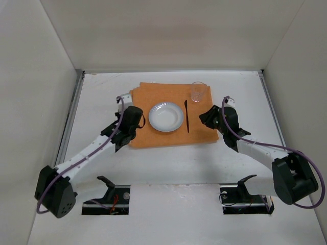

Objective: Set the dinner table for one person

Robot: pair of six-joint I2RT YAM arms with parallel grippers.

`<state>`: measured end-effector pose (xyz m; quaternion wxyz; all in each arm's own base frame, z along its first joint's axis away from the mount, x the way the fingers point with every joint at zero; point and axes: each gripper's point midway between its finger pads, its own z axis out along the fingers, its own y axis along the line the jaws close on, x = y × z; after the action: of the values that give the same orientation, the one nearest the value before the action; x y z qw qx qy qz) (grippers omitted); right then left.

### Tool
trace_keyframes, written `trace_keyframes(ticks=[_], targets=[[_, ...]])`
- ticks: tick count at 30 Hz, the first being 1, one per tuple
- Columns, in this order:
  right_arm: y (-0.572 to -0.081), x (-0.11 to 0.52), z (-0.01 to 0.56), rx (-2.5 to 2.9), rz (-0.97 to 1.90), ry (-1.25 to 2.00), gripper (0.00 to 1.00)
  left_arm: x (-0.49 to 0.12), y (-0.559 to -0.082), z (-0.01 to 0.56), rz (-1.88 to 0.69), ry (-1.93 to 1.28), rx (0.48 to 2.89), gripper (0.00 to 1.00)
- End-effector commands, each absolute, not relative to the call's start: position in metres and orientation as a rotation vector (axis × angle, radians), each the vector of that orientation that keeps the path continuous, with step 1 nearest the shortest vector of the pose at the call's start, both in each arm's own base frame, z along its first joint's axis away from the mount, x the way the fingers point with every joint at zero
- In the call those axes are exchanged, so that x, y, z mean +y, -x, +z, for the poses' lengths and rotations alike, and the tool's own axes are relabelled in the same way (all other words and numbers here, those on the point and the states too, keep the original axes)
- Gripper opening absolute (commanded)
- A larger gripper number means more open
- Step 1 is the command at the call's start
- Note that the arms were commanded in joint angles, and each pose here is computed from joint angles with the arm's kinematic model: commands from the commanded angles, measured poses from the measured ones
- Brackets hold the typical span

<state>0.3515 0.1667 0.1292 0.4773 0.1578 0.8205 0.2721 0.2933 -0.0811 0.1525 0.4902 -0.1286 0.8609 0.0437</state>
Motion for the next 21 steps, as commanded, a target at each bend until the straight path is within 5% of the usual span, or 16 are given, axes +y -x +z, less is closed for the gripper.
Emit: trace_keyframes(ticks=[1,11,21], targets=[[-0.357,0.172,0.143,1.948,0.698,-0.376,0.33,-0.11,-0.321,0.174,0.156,0.089,2.052,0.04],[-0.358,0.169,0.147,1.927,0.697,-0.381,0.33,-0.159,-0.387,0.14,0.205,-0.161,2.134,0.05],[-0.357,0.172,0.144,1.938,0.697,-0.377,0.35,-0.152,-0.403,0.095,0.277,-0.145,2.211,0.06]])
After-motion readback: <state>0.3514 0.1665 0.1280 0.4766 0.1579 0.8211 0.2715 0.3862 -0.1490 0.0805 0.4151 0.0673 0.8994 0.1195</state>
